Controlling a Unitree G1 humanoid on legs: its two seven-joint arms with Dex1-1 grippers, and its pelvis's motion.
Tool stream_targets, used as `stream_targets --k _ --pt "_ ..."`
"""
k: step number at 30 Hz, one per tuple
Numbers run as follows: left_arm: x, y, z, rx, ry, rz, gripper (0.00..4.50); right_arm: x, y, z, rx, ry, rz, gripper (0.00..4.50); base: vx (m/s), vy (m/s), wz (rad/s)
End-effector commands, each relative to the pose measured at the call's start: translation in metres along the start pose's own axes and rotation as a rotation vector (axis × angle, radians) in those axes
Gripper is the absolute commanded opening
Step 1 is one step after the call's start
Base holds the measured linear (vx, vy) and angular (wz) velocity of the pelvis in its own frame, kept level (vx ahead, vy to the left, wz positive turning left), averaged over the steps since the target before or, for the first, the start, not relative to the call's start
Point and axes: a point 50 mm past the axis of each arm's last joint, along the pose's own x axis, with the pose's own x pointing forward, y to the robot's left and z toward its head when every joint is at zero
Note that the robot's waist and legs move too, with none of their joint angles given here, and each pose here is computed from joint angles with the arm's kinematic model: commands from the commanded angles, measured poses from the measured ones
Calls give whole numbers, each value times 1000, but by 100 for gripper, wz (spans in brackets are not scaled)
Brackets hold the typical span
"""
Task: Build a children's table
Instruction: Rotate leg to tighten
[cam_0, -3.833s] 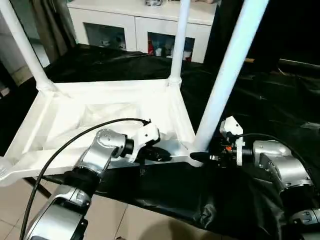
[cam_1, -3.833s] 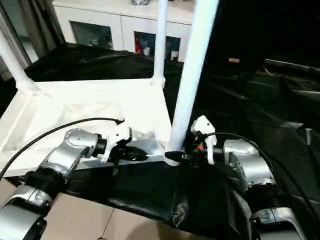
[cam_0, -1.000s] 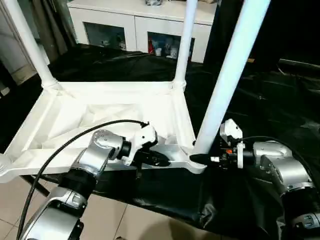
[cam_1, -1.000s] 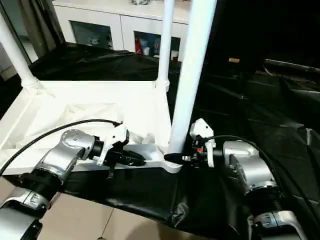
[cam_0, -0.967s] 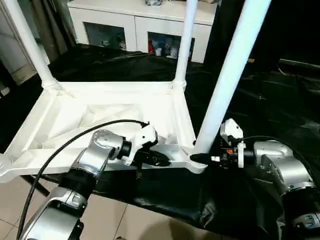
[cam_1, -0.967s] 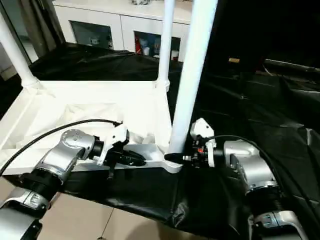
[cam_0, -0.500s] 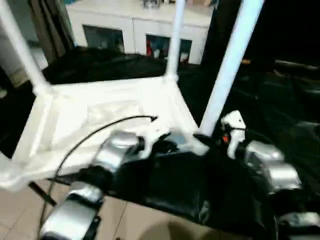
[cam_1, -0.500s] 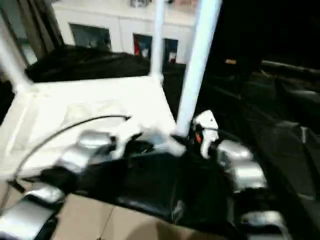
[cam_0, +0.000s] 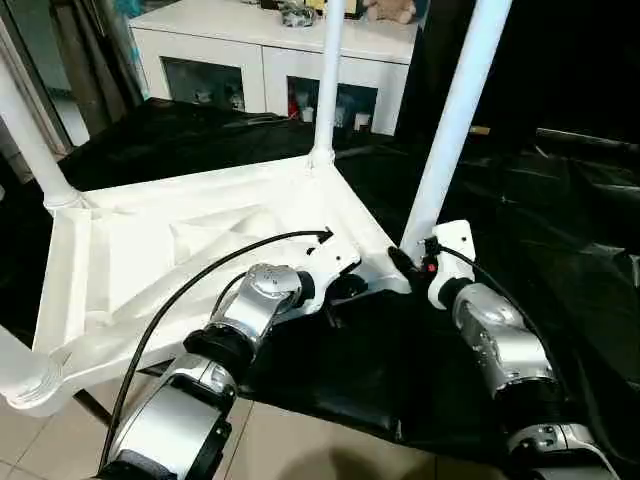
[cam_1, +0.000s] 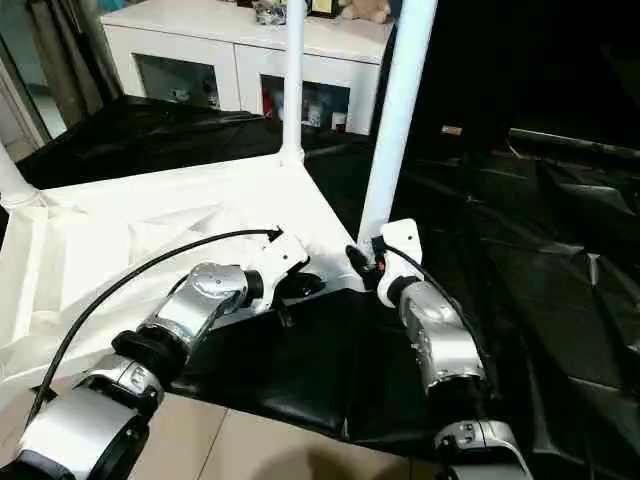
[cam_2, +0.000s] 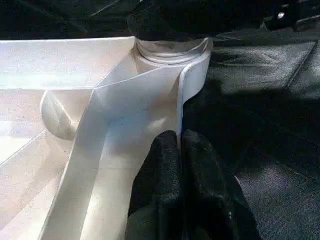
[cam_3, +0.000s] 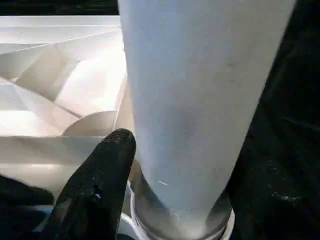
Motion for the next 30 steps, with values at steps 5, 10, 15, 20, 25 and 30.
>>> stream_targets --k 5,10,15,20,25,30 --pt "-3 2 -4 -10 37 -33 0 -7 25 -7 -46 59 374 323 0 0 0" --pt "-19 3 -12 19 41 -175 0 -28 2 6 -145 80 518 323 0 0 0" --pt "-35 -2 -16 39 8 -335 0 -45 -11 10 -209 151 644 323 0 0 0" --pt "-43 -2 -20 68 41 -380 0 -52 -17 10 -245 197 688 323 0 0 0" --pt "-44 -1 -22 75 43 -368 0 -52 -17 6 -272 217 692 323 0 0 0" --pt "-45 -2 -21 76 41 -373 0 -51 -16 5 -254 230 702 323 0 0 0"
